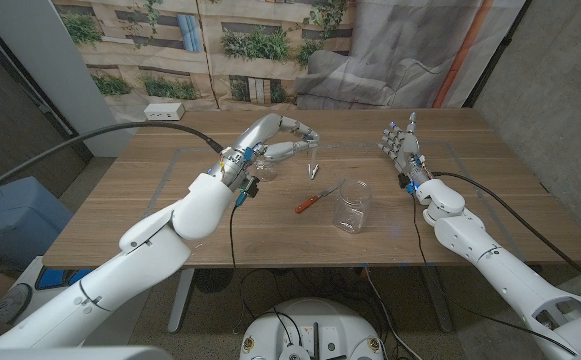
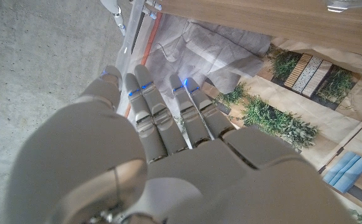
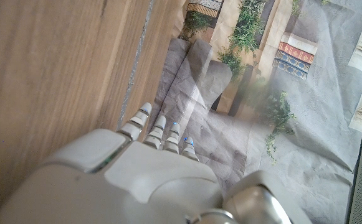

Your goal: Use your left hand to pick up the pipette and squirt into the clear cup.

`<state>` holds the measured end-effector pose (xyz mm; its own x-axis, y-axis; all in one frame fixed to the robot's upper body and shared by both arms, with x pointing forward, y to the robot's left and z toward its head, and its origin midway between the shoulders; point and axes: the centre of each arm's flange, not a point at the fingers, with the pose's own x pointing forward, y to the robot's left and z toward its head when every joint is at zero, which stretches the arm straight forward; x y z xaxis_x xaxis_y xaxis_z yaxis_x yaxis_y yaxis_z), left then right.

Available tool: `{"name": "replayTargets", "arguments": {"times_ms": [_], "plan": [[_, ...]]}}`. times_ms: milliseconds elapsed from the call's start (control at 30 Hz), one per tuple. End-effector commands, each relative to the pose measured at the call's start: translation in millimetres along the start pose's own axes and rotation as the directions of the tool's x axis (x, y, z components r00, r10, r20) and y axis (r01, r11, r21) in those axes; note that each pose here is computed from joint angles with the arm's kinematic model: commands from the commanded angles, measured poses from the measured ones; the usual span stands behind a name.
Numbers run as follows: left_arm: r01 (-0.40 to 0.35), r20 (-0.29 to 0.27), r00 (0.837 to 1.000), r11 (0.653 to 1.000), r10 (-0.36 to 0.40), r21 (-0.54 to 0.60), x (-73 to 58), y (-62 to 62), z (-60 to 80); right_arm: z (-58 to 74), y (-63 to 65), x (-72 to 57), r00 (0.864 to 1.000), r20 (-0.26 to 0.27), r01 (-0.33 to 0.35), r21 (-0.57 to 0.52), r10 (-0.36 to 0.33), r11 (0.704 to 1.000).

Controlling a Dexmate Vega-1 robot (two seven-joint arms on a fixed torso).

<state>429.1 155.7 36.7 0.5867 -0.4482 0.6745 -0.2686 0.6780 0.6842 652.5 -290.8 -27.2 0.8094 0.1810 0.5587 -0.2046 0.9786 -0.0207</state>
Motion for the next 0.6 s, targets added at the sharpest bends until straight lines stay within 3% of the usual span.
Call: {"name": "replayTargets", "arguments": {"times_ms": [33, 333, 600], "plan": [[0.016, -0.031, 0.999, 1.000, -0.017, -0.012, -14.0, -5.3, -8.6, 0.0, 0.0, 0.0, 1.000, 0.001, 0.000, 0.000, 0.000, 1.000], [0.017, -0.059, 0.998, 0.999, -0.020, -0.037, -21.8, -9.2, -17.7, 0.0, 0.0, 0.0, 1.000, 0.001, 0.000, 0.000, 0.000, 1.000], [0.010, -0.048, 0.999, 1.000, -0.010, -0.011, -27.6, -14.7, -21.4, 0.0, -0.2, 0.2, 1.000, 0.001, 0.000, 0.000, 0.000, 1.000]]}}
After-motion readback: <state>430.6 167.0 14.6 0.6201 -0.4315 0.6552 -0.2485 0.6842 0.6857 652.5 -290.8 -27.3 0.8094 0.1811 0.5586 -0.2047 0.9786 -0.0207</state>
